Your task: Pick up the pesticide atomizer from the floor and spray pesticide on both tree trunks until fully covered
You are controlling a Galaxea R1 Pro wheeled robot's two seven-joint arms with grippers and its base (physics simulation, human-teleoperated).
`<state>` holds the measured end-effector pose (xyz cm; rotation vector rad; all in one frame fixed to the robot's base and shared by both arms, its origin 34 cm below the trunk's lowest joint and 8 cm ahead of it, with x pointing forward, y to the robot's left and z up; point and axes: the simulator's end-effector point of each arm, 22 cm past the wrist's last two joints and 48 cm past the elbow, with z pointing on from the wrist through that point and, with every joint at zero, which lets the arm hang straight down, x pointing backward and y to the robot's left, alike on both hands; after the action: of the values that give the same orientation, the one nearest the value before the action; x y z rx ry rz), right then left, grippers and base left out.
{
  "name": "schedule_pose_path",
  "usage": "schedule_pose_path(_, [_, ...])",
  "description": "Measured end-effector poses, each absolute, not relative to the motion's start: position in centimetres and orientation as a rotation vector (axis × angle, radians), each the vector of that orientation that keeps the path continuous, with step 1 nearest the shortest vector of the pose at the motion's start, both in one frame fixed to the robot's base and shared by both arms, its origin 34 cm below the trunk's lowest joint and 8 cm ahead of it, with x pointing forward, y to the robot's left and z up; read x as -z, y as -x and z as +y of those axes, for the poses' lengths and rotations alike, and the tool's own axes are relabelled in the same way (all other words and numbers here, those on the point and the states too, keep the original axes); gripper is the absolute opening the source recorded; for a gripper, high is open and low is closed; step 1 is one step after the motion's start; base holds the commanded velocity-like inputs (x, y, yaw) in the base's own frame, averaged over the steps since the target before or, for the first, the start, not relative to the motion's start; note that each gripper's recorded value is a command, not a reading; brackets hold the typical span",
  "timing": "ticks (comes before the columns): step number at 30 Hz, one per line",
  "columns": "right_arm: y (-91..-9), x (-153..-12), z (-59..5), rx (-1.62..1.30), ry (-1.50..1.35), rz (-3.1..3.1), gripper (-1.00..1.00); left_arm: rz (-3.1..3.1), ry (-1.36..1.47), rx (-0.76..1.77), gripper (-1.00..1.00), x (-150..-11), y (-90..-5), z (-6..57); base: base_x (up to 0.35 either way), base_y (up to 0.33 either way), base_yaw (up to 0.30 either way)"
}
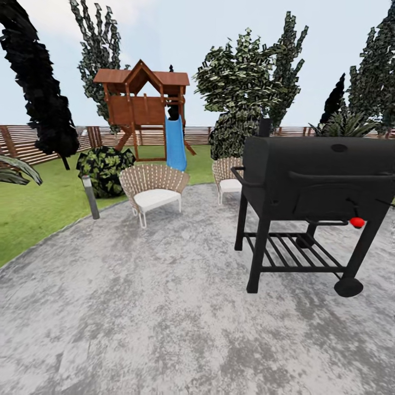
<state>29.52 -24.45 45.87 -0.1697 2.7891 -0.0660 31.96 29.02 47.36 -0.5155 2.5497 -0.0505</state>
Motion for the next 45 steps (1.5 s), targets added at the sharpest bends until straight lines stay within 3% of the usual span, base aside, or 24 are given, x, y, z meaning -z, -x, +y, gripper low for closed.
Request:
schedule_pose_path(30, [-29.51,-45.86,-24.53,0.067,0.168,2.79,1.0,2.55,0.516,0.05,1.0,-47.35,-31.96,29.01,0.318,0.0,-0.244])
schedule_pose_path(45, [-29.52,-45.84,-24.63,0.069,0.166,2.79,1.0,2.55,0.516,0.05,1.0,-47.33,-31.96,29.01,0.054,0.0,-0.247])
